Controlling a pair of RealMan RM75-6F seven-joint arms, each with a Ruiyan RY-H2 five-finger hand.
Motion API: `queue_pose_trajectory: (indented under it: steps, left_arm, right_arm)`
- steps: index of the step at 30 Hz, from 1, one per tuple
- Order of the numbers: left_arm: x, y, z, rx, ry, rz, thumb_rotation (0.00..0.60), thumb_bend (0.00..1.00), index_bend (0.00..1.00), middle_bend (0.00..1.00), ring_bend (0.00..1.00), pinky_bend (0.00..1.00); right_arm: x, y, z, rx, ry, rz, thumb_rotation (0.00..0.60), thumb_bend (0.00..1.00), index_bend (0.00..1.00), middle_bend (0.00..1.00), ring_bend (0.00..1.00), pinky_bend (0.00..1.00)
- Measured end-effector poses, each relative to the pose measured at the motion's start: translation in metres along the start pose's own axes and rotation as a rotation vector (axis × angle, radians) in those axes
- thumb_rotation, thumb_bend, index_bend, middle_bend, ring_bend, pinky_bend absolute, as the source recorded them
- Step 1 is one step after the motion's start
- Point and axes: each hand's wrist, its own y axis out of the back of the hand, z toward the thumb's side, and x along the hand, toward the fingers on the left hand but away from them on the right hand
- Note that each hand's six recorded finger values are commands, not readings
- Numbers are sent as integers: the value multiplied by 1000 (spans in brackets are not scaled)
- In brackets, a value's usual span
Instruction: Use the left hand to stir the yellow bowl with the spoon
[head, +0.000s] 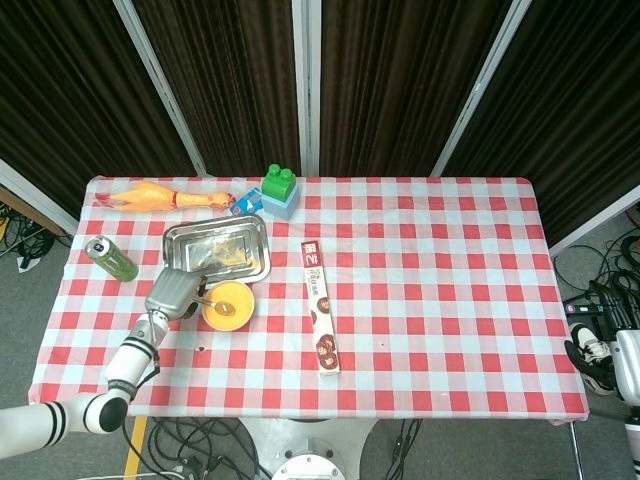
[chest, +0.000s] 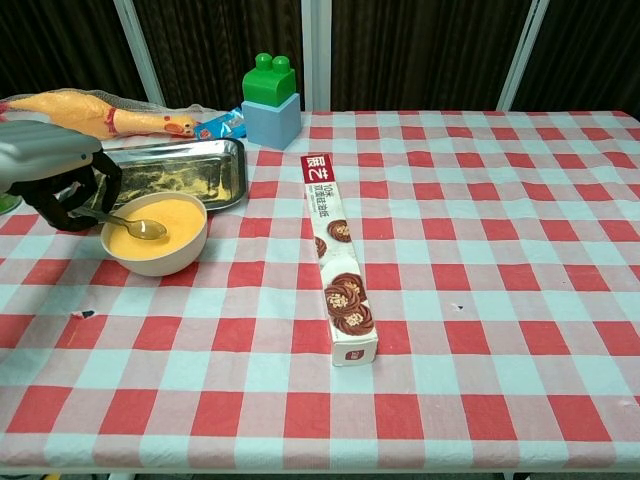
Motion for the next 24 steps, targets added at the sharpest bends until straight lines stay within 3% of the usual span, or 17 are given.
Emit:
queue_pose_trajectory:
  steps: [15,24]
  left_arm:
    - [2,-1,0,1,-2,8,600,386,623,865,874,1000]
    - [-3,15,-2,63,2,58,600,411,647,870,875,1000]
  right_arm:
    - [0,-1,-1,-2,-2,-1,600,239,0,110,0,0]
    - [-1,0,2,-1,9,-4,600,240,0,110,0,0]
